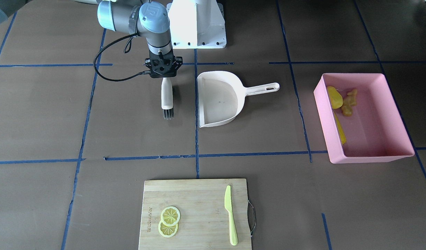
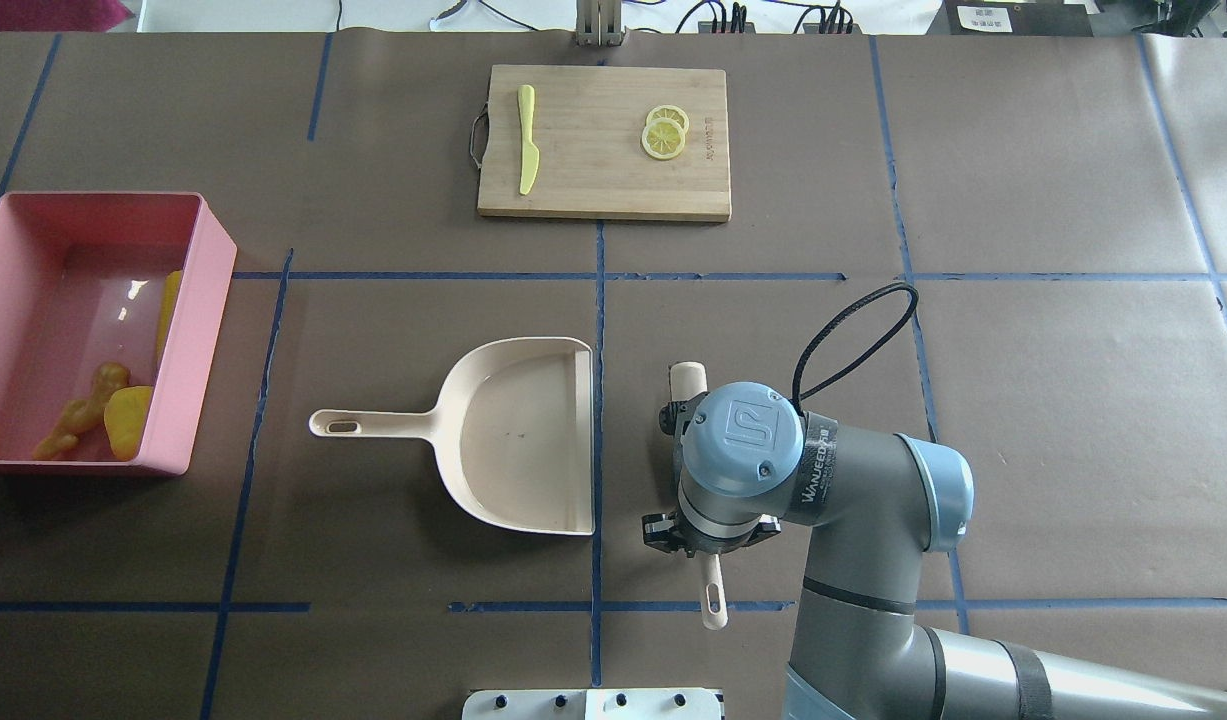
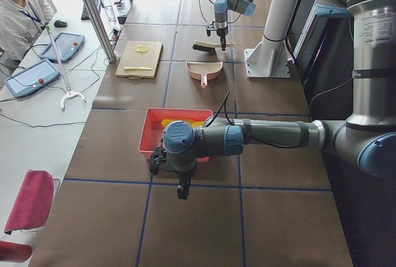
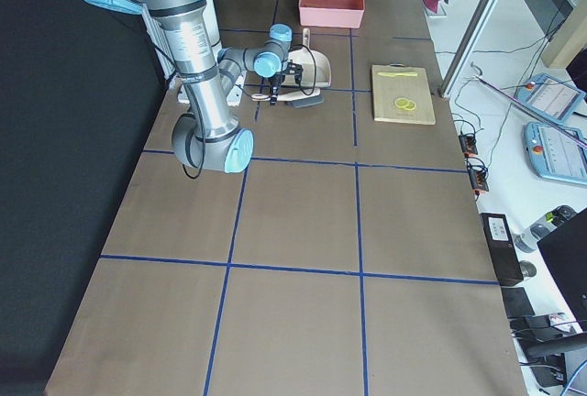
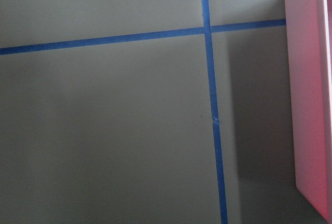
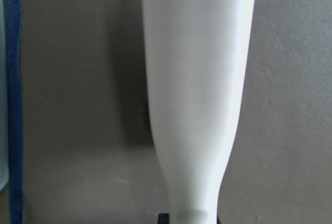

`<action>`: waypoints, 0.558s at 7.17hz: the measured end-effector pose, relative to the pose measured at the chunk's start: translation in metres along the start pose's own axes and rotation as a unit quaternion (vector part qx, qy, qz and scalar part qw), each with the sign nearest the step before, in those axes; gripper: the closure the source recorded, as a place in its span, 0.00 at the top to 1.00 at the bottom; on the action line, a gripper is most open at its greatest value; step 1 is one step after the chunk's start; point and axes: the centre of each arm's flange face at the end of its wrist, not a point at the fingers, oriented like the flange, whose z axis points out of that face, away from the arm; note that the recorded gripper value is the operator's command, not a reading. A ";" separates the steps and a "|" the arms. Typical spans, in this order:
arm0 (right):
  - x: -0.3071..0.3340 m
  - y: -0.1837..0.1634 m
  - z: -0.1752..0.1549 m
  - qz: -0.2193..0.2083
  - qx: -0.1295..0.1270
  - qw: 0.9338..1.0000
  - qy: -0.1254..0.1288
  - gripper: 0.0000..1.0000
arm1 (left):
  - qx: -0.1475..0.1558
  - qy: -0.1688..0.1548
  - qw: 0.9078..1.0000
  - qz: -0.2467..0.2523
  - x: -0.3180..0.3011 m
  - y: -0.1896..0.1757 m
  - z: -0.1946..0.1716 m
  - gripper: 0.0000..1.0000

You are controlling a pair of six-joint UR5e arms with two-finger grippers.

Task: Sweep and dump trash into bin

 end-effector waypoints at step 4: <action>0.024 -0.025 -0.042 0.010 0.010 1.000 -0.024 0.00 | -0.009 0.003 1.000 -0.007 -0.001 0.017 0.006 1.00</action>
